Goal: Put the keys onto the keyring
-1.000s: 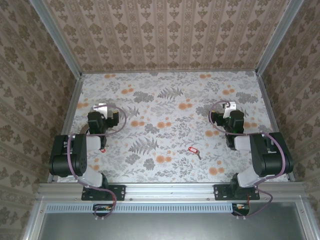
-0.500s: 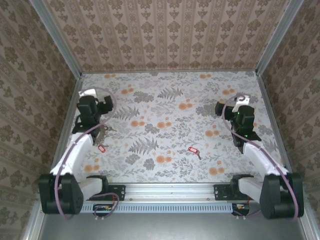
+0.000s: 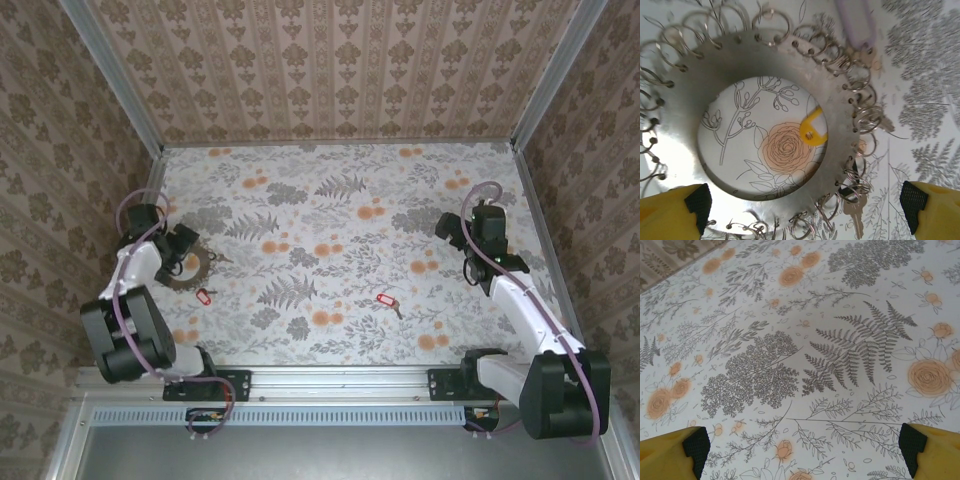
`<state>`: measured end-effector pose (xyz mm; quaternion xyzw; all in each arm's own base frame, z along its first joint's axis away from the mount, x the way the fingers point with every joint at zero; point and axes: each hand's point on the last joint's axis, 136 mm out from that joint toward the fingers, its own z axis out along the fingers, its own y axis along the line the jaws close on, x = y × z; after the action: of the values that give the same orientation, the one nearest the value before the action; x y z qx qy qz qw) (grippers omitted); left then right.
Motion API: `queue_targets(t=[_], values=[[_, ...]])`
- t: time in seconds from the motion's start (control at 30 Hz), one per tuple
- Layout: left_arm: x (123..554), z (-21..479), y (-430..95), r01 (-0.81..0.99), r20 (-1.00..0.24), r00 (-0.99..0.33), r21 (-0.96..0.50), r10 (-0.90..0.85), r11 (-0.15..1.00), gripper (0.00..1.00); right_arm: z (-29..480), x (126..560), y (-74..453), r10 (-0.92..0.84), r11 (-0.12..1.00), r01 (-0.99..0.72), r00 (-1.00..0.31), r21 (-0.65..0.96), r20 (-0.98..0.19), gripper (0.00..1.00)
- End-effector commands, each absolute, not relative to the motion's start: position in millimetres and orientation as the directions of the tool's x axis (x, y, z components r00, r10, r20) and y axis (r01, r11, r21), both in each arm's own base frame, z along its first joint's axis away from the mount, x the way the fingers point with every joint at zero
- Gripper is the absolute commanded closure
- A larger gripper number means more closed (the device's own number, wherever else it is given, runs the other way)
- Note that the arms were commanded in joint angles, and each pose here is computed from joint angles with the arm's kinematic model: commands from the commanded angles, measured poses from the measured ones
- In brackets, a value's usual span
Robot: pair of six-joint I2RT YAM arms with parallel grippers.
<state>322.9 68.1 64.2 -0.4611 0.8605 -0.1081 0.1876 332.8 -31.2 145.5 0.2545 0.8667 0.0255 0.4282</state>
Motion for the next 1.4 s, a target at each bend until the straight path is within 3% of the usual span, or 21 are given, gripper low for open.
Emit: queue_targets(t=[0.0,0.17,0.37,0.7,0.9,1.13,1.37], values=[[336,71,61,-0.747,-0.203,-0.502,-0.389,-0.841,0.539,0.0,158,331,-40,0.505,0.834,0.482,-0.471,0.269,-0.724,0.0],[340,66,47,-0.689,-0.241,-0.562,-0.391,-0.791,0.61,0.0,172,325,-45,0.5,0.831,0.487,-0.437,0.271,-0.748,0.0],[340,61,-23,-0.515,-0.283,-0.749,-0.321,-0.599,0.795,0.0,178,318,-35,0.484,0.854,0.435,-0.467,0.284,-0.74,0.01],[314,51,-108,-0.324,-0.25,-0.876,-0.33,-0.413,0.887,0.0,172,314,-17,0.483,0.871,0.386,-0.567,0.303,-0.667,0.01],[316,88,-55,-0.369,-0.376,-0.832,-0.175,-0.408,0.913,0.0,182,322,-4,0.47,0.882,0.315,-0.575,0.35,-0.669,0.01],[332,64,15,-0.558,-0.233,-0.716,-0.376,-0.658,0.74,0.0,177,332,0,0.497,0.868,0.324,-0.571,0.378,-0.653,0.0],[347,35,-7,-0.541,-0.081,-0.761,-0.467,-0.643,0.699,0.0,183,327,0,0.502,0.865,0.331,-0.554,0.378,-0.664,0.0]])
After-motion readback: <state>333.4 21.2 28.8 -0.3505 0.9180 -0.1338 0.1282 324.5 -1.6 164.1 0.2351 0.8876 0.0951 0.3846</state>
